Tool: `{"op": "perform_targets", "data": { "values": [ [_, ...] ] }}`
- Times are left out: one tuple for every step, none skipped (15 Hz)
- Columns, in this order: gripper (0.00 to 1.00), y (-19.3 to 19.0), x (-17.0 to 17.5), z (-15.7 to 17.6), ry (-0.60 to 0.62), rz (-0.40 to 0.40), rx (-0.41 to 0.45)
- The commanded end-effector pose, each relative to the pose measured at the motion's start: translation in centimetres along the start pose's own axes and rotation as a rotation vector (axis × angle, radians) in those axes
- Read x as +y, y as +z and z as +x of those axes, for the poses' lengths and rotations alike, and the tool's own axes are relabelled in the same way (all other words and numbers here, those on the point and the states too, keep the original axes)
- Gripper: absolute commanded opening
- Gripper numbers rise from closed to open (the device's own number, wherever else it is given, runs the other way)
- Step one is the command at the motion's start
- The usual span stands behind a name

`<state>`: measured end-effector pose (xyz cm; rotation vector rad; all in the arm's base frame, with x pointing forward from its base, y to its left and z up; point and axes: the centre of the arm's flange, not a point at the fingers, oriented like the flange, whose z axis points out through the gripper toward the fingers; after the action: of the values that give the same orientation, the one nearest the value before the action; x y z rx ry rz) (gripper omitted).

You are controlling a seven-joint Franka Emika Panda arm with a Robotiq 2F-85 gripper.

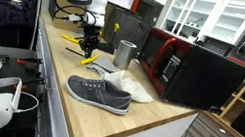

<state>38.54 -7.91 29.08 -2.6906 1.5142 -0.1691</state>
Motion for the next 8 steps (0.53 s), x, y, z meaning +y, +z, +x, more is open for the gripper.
{"op": "perform_targets", "data": {
  "values": [
    [0.03,-2.9,1.1,-0.8,-0.020,0.025,0.045],
    [0.03,-3.4,1.0,-0.8,-0.027,0.031,0.059],
    [0.03,-3.8,0.8,-0.8,-0.034,0.036,0.074],
    [0.03,-4.0,0.5,-0.7,-0.048,0.039,0.089],
    [0.03,-4.2,0.1,-0.6,-0.063,0.039,0.105],
    [0.03,-4.3,-0.3,-0.6,-0.077,0.039,0.123],
    [0.03,-4.1,-1.0,-0.4,-0.100,0.032,0.144],
    [0.03,-3.8,-1.6,-0.3,-0.124,0.027,0.166]
  ]
}}
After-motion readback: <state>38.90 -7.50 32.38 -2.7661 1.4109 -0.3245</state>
